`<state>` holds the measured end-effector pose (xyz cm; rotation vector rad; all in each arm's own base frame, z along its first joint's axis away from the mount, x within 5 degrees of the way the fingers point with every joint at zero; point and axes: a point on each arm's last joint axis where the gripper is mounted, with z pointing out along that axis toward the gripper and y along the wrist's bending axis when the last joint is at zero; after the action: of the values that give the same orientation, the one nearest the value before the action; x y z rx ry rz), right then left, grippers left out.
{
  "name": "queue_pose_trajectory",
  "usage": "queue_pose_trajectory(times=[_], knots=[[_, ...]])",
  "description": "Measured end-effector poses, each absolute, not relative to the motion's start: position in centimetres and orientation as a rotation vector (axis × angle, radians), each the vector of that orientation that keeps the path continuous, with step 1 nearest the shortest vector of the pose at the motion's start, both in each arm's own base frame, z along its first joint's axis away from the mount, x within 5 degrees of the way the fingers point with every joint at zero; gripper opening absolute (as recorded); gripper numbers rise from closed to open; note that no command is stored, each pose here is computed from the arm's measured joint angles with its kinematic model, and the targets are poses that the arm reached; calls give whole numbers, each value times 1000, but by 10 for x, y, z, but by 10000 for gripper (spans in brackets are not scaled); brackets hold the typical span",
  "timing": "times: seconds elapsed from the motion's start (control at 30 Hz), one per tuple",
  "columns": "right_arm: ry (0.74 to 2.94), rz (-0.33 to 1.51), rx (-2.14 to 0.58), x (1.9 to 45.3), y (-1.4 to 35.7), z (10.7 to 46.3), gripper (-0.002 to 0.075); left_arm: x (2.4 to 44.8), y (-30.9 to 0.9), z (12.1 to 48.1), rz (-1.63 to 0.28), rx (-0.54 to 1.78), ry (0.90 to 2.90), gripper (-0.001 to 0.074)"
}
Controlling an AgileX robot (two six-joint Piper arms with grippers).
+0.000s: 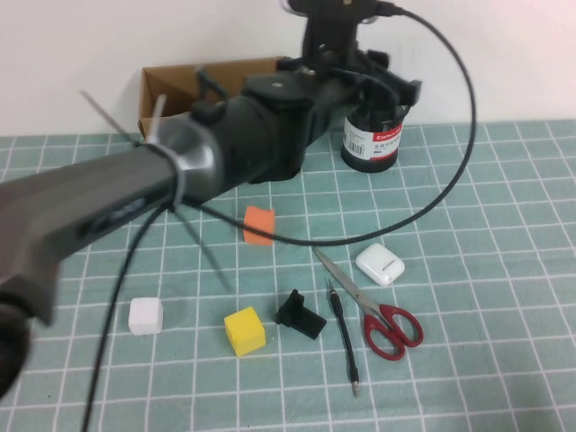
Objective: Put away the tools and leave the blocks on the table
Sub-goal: Pick up the long Screwdriver from the table
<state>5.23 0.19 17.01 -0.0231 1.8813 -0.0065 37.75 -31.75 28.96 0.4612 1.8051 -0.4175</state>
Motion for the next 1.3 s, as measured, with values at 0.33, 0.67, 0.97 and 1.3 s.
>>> queue_pose_trajectory(times=[0.33, 0.67, 0.97, 1.3], knots=[[1881, -7, -23, 52, 2, 170, -7, 346, -300, 282, -399, 612, 1844, 174], [1881, -7, -23, 52, 2, 170, -7, 329, -319, 278, -543, 735, 1822, 172], [1881, -7, -23, 52, 2, 170, -7, 283, -347, 276, -722, 967, 1906, 171], [1881, -7, -23, 52, 2, 170, -8, 253, -307, 247, -460, 1050, 2619, 171]])
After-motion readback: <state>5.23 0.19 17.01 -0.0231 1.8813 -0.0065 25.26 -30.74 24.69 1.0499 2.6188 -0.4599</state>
